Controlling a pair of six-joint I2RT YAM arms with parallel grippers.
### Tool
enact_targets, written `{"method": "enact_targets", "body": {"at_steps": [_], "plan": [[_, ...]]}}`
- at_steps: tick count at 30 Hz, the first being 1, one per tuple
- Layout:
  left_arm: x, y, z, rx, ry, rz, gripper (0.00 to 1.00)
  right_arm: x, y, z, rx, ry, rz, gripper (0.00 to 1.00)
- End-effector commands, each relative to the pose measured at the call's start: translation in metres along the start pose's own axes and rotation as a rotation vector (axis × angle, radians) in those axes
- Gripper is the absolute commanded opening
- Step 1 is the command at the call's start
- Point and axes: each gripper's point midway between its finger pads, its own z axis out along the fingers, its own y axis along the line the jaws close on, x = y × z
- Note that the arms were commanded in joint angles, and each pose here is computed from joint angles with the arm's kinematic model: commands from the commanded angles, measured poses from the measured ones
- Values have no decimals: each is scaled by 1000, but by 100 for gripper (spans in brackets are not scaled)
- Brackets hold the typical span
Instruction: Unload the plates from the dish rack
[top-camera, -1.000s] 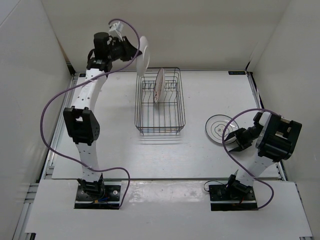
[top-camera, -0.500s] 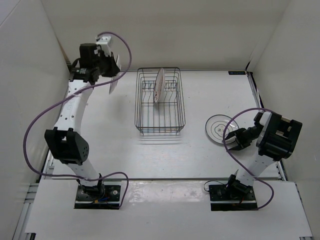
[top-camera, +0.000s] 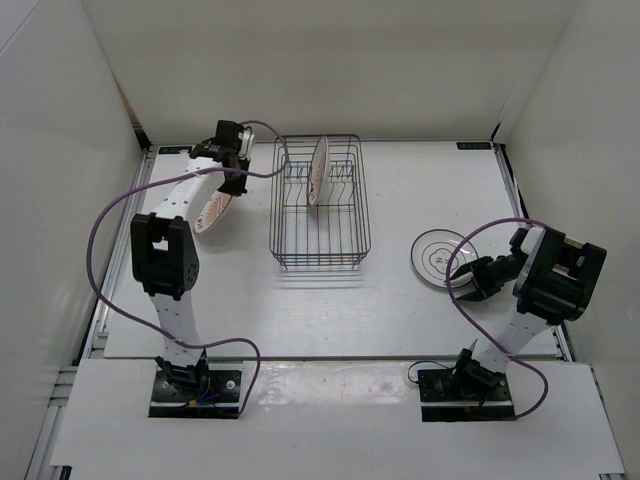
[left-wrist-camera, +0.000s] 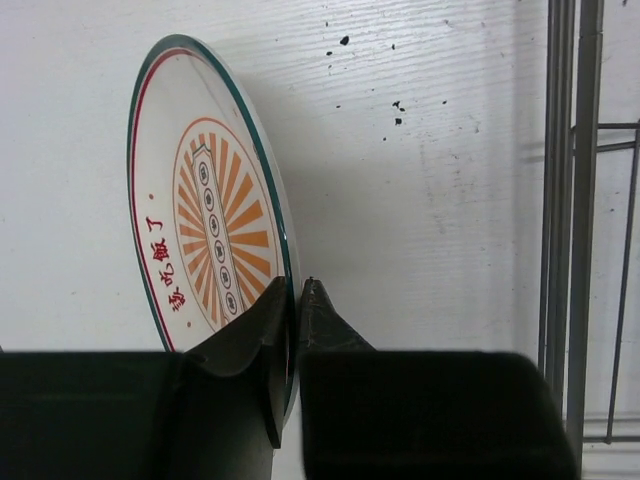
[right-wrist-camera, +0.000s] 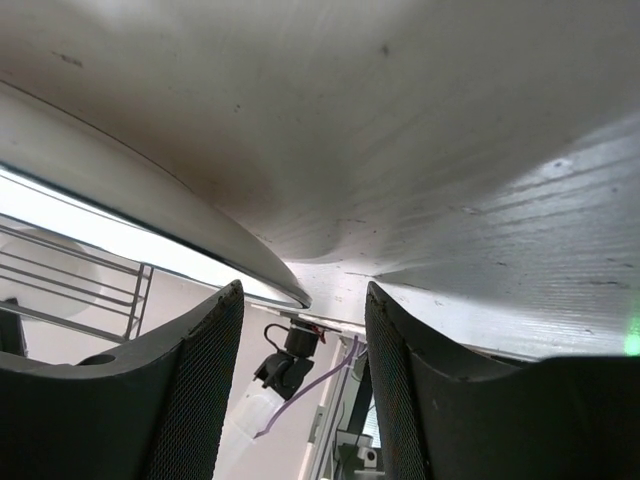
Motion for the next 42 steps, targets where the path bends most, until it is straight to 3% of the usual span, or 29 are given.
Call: {"method": "enact_targets", "body": {"at_steps": [1, 4, 13, 17, 19, 21, 24, 25, 29, 30, 32, 33, 35, 36, 37, 42], "plan": [[9, 0, 1, -54, 58, -12, 18, 10, -7, 10, -18, 57, 22, 55], [21, -15, 12, 13, 101, -65, 18, 9, -8, 7, -17, 45, 14, 55], [30, -31, 23, 88, 120, -104, 46, 12, -14, 4, 3, 28, -3, 56], [29, -33, 24, 121, 123, -108, 50, 11, -13, 4, 3, 26, -1, 58], [22, -29, 19, 121, 108, -114, 58, 8, -11, 3, 1, 21, 2, 58], [15, -22, 15, 109, 87, -127, 60, 6, -11, 1, 7, 13, 1, 58], [-26, -11, -4, 107, -61, -133, 73, 5, -10, 1, 20, 7, -2, 59], [-37, -9, -11, 106, -101, -136, 100, 5, -11, 1, 25, 4, -2, 59], [-93, -19, -45, 203, -321, -163, 100, 4, -12, -1, 37, -9, 8, 59], [-121, -21, -54, 226, -436, -164, 100, 4, -12, -2, 39, -17, 4, 59], [-142, -42, -80, 364, -529, -155, 100, 4, -12, -3, 38, -22, -1, 59], [-171, -45, -97, 391, -653, -154, 100, 5, -11, -4, 34, -29, -7, 59], [-184, -79, -96, 520, -659, -186, 100, 9, -14, -2, 38, -20, -4, 59], [-214, -84, -130, 562, -748, -174, 100, 11, -15, -3, 36, -26, -3, 59], [-213, -113, -121, 640, -705, -172, 100, 11, -17, -2, 38, -31, -4, 61], [-224, -168, -112, 768, -669, -160, 96, 9, -16, -9, 42, -59, -27, 61]]}}
